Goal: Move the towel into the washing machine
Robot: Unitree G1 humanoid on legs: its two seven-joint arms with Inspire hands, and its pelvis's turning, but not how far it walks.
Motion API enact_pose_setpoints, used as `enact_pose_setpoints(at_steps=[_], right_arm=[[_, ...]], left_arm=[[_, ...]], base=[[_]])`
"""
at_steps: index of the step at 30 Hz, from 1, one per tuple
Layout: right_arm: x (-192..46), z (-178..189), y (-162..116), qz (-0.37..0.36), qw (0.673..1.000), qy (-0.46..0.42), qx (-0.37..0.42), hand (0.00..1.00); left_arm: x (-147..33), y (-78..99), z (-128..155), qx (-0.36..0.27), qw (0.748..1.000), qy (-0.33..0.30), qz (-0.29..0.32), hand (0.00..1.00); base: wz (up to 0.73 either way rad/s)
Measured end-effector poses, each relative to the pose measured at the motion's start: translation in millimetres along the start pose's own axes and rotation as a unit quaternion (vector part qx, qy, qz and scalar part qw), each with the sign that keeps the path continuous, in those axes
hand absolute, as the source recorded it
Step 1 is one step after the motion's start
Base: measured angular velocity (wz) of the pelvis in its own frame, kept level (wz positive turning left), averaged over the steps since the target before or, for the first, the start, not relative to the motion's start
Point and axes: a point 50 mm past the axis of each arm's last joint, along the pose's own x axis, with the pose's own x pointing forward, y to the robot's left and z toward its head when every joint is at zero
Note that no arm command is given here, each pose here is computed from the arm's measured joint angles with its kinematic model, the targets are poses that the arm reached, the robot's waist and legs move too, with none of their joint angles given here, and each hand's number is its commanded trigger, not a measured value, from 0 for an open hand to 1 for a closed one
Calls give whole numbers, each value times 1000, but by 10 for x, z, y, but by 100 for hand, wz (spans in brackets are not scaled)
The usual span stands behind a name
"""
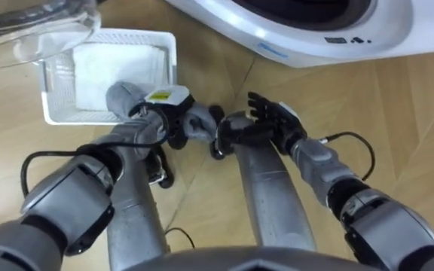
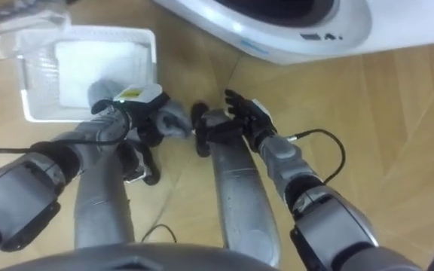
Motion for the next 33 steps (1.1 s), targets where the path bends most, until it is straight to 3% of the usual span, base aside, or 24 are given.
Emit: enact_pose_setpoints(at_steps=[7, 12, 15, 18, 22, 24, 26, 29, 33], right_arm=[[-76, -142, -189, -24, 999, 28, 3, 0], [-85, -128, -229, -22, 999, 25, 9, 0], [-94, -124, -259, -17, 1000, 26, 6, 0], [-115, -165, -272, -14, 999, 31, 7, 0], [-111, -156, -253, -1, 999, 35, -8, 0], [-106, -132, -220, 10, 999, 28, -22, 0], [-106, -127, -184, 24, 999, 25, -28, 0], [-101, -170, -120, 34, 998, 36, -34, 0], [-108, -213, -96, 37, 998, 46, -32, 0]], left_arm=[[-36, 26, -52, -23, 998, 6, 64, 100], [-43, 285, -32, -63, 986, -6, 156, 100], [-48, 401, 24, -104, 975, -19, 197, 100], [-69, 430, 103, -190, 958, -34, 214, 100], [-84, 499, 302, -350, 913, -85, 192, 100], [-87, 460, 327, -416, 890, -98, 160, 100], [-100, 338, 389, -501, 851, -123, 101, 100], [-127, 154, 422, -582, 799, -146, 28, 100], [-153, 25, 470, -636, 751, -171, -40, 100]], base=[[0], [9], [15], [5], [1], [7], [5], [1], [0]])
